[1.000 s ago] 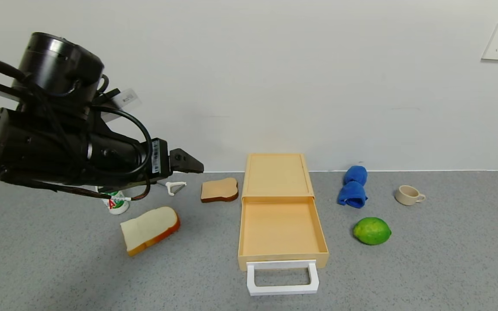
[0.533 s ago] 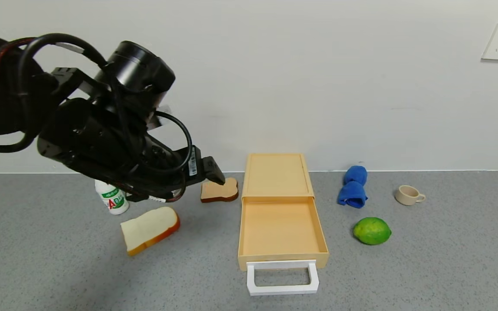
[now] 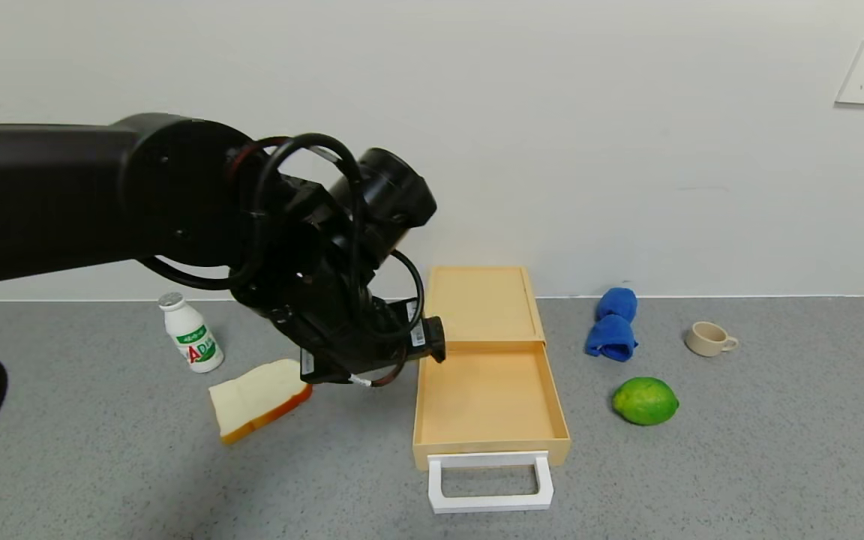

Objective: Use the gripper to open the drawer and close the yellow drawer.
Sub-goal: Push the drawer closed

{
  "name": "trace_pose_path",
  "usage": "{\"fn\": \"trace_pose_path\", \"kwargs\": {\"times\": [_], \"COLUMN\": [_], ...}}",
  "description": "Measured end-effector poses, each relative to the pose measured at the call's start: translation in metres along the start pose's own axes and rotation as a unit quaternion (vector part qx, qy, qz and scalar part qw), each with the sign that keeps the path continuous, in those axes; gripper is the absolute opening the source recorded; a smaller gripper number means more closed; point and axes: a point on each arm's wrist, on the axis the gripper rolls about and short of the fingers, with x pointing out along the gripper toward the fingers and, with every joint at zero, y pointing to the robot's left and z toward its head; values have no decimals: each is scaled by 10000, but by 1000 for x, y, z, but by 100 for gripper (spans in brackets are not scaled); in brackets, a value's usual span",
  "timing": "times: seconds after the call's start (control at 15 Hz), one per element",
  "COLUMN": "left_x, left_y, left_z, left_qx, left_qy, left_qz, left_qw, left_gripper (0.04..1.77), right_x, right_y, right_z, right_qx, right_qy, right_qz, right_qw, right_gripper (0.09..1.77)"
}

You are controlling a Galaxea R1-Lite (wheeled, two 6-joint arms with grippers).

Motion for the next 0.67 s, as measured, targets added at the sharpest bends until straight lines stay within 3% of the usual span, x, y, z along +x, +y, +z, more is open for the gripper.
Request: {"fn": "trace_pose_path", "kwargs": {"times": [0.67], "left_x": [55], "left_y": [-41], "left_z": [-48], "left_qx": [377], "left_qy": [699], "left_qz": [330], "left_qw": [9963], "left_gripper": [172], "right_x": [0], "right_y": [0], "right_z": [0], "right_qx": [2], "right_qy": [0], "right_qz": [0], "right_qw": [10000], "right_gripper": [171]}}
